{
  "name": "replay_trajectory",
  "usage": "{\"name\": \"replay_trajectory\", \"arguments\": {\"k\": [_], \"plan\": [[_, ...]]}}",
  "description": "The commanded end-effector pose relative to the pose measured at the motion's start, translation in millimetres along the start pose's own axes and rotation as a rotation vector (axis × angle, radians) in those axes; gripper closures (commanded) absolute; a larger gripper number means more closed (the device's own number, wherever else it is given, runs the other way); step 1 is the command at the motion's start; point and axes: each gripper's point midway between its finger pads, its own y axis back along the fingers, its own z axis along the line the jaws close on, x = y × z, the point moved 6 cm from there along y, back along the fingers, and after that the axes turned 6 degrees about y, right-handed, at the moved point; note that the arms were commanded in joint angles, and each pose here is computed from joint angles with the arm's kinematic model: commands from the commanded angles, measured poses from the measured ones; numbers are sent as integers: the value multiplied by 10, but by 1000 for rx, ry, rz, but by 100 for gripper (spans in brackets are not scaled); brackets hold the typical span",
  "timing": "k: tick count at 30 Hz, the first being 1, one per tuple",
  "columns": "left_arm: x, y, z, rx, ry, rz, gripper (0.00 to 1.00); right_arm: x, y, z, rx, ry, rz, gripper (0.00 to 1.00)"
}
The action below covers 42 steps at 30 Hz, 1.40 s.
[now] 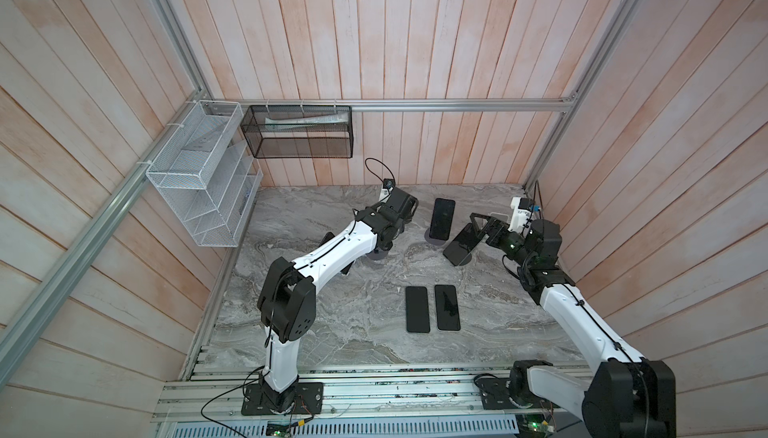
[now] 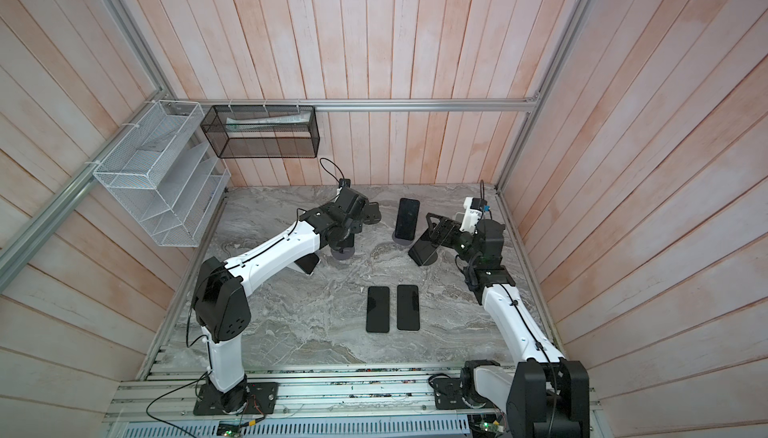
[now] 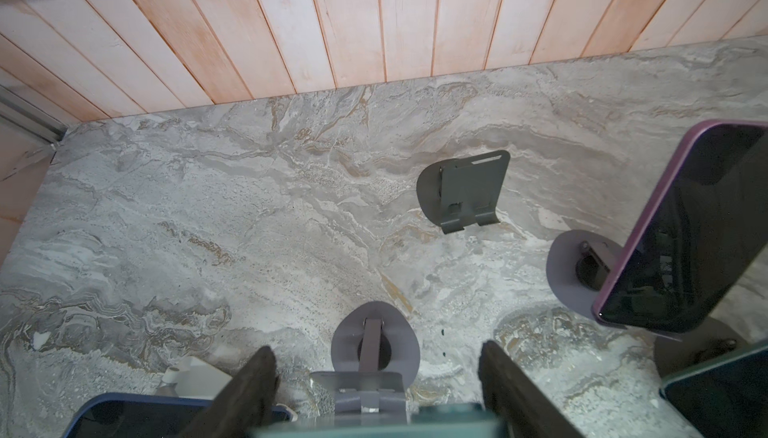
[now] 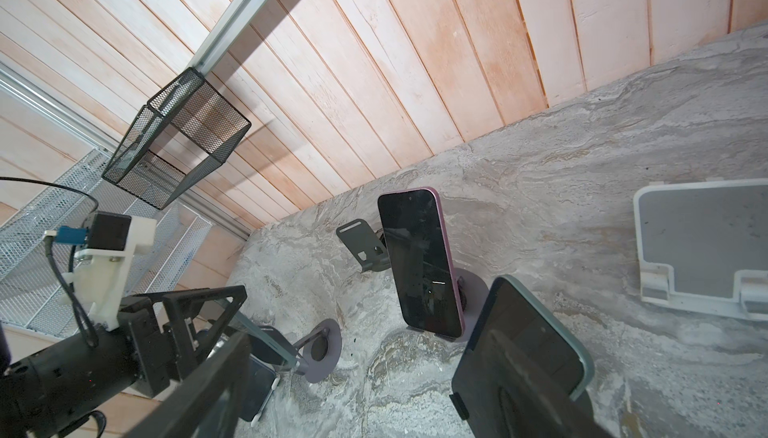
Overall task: Remove the phone from the phone stand
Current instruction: 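Lift the green phone off its stand with the left gripper, then carry the green phone with the left gripper toward the flat phones nearer the robot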
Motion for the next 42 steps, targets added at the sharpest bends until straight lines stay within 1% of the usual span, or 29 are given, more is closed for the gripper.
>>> {"name": "replay_trajectory", "arguments": {"k": [1, 7, 11, 19, 23, 30, 34, 38, 42], "plan": [[-249, 290, 13, 48, 22, -56, 47, -118, 39, 115, -50, 5, -18, 12], [-247, 484, 50, 62, 18, -45, 47, -33, -28, 185, -107, -21, 21, 12], [-230, 656, 92, 69, 11, -28, 47, 35, -65, 227, -124, -11, 47, 12], [-16, 1056, 209, 80, 15, 31, 47, 2, -61, 247, -122, 3, 37, 12], [116, 1185, 278, 94, 32, 57, 47, 12, -40, 260, -128, 6, 47, 12], [532, 1299, 283, 130, 22, 200, 48, 25, 1, 281, -132, 30, 45, 12], [751, 1340, 310, 130, 54, 239, 48, 27, 1, 273, -125, 27, 42, 12], [1004, 1274, 328, 144, 112, 298, 48, 37, 0, 267, -124, 20, 50, 12], [1248, 1157, 297, 149, 137, 367, 48, 81, 8, 263, -137, 8, 51, 12]]}}
